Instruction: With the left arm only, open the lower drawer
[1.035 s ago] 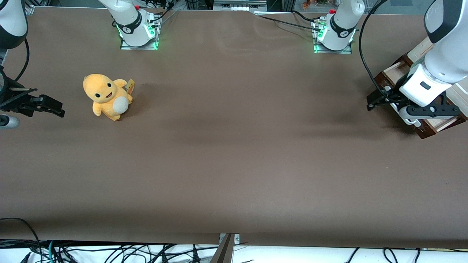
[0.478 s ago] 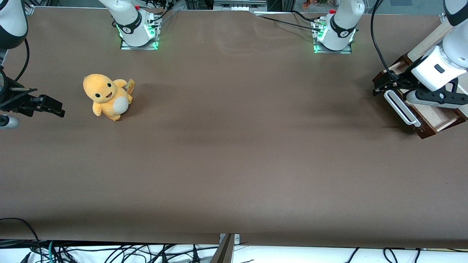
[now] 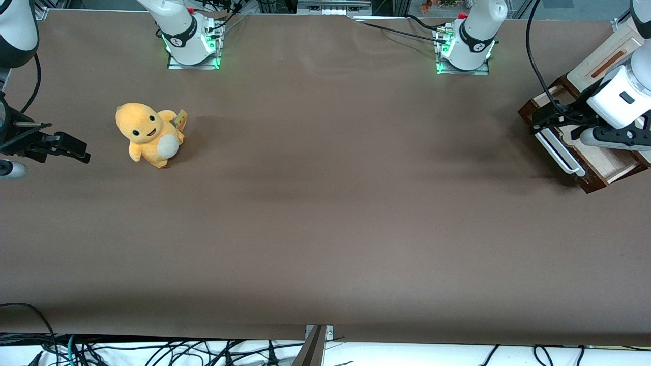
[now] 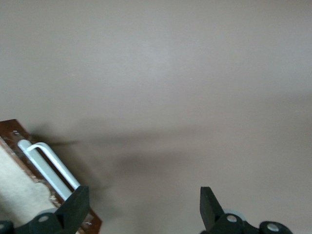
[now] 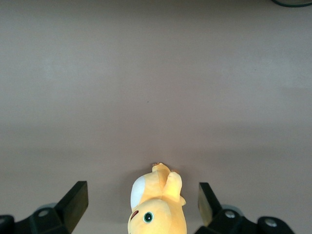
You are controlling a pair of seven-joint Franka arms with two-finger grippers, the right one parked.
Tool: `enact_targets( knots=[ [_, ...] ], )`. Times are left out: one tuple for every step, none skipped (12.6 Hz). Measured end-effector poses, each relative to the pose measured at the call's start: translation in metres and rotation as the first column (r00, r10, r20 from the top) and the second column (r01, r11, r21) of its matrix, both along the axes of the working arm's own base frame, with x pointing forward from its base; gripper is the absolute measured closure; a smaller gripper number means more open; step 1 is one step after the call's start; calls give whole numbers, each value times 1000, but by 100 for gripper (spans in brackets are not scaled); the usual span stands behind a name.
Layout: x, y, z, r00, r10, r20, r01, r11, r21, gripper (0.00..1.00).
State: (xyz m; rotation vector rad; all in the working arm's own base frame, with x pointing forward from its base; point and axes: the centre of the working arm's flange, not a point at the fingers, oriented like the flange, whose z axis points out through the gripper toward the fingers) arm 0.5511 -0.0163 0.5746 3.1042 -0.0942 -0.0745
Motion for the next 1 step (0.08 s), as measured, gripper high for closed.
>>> enact_targets(
  knots=[
    [0, 0, 0, 1000, -9, 0, 9, 1000, 24, 0]
  ],
)
